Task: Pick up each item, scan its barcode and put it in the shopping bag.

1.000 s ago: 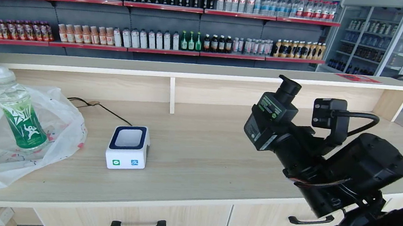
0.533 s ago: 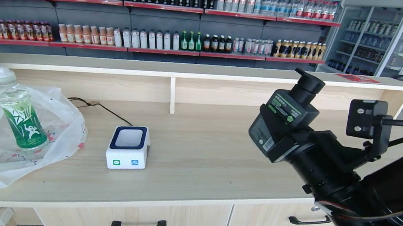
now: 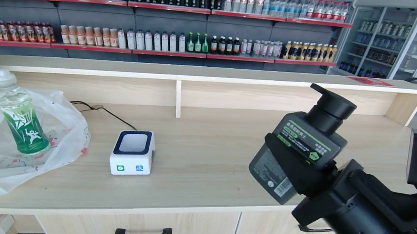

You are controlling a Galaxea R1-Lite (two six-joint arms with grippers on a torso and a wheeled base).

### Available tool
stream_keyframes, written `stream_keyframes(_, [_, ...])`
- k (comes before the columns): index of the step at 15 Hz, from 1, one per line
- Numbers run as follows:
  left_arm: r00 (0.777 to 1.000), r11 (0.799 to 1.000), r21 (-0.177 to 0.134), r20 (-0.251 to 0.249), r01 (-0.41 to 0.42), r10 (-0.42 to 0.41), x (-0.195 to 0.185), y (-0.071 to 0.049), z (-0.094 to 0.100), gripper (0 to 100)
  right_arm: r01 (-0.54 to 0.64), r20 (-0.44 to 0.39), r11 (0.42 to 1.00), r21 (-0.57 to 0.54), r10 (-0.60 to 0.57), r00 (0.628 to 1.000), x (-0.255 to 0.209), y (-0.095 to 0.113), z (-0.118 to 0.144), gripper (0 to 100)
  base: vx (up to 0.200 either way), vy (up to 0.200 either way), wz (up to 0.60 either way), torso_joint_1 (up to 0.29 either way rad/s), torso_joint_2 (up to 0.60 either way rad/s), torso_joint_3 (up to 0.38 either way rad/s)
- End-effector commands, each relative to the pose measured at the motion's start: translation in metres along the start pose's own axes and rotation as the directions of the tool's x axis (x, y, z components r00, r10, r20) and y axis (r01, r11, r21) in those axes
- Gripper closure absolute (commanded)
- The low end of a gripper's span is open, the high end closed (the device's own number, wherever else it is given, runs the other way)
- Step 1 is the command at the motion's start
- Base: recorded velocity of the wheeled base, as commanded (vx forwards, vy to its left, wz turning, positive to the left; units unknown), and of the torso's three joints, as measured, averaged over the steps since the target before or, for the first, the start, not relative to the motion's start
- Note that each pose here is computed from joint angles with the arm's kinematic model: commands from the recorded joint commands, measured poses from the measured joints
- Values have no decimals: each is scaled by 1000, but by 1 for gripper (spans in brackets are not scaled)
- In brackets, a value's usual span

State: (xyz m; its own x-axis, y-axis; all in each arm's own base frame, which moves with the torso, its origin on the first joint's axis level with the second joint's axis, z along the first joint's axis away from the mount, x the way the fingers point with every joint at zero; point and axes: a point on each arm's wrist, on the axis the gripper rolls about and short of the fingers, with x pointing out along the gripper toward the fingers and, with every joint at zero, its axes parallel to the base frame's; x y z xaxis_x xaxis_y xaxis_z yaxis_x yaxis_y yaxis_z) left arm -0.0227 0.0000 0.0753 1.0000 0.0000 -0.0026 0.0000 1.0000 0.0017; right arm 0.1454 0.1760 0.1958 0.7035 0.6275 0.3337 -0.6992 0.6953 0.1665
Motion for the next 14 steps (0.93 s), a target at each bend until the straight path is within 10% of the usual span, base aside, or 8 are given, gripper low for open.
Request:
stream_keyframes(1, [1000, 1000, 0, -1, -2, 2, 0, 0, 0, 0, -121, 7, 993, 2, 121, 993, -3, 4, 6, 100, 0, 0, 0, 0, 0, 0])
stream_keyframes(14, [1000, 1000, 0, -1, 0, 0, 0, 0, 0, 0, -389, 51, 804, 449, 411, 910, -17, 42, 20, 100, 0, 0, 0, 0, 0, 0])
